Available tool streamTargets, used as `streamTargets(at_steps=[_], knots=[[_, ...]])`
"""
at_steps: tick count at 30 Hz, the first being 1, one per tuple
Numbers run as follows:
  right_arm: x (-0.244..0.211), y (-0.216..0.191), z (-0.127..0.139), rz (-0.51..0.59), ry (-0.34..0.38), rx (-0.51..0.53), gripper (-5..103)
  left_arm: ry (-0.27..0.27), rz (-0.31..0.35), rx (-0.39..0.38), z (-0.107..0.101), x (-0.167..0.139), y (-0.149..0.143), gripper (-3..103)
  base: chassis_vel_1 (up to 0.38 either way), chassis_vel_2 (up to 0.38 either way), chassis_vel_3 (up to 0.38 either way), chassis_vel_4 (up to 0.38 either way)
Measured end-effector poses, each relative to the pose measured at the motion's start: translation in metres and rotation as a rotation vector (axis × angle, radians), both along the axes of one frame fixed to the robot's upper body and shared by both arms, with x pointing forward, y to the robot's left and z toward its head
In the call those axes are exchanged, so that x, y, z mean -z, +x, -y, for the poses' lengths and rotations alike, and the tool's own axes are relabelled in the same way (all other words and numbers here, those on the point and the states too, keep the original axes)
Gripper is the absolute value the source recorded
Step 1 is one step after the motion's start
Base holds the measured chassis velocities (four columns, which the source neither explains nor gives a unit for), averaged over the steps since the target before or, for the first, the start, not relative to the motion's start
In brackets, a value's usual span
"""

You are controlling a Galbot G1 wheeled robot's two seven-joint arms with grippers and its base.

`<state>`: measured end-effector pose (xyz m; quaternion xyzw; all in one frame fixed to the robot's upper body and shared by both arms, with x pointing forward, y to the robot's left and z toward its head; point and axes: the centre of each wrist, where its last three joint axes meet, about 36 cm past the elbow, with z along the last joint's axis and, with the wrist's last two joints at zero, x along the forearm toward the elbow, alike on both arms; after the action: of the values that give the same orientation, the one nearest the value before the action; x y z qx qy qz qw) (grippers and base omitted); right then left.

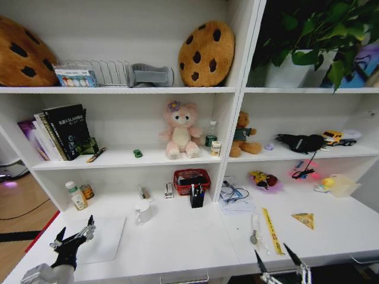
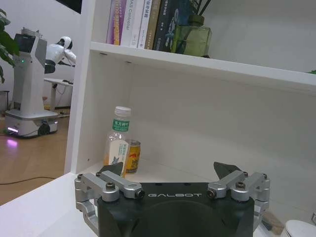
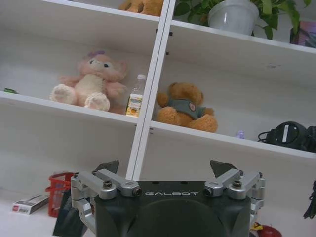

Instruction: Organize the objects on the table.

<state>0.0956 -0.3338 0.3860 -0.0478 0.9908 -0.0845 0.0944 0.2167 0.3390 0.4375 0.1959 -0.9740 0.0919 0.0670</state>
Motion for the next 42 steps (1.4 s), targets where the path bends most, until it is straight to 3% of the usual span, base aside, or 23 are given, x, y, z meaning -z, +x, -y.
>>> streamTargets(at_steps=[15,42], knots=[[0.006,0.022,0.0,0.012,0.031,0.105,100,-0.01,-0.018,0.011,0.002,0.007,0.008,100,0.0,0.0,0.0,0.0],[0.009,0.034,0.001,0.023,0.045,0.127,100,0.009,-0.016,0.034,0.007,0.0,0.016,100,-0.024,-0.024,0.02,0.023]])
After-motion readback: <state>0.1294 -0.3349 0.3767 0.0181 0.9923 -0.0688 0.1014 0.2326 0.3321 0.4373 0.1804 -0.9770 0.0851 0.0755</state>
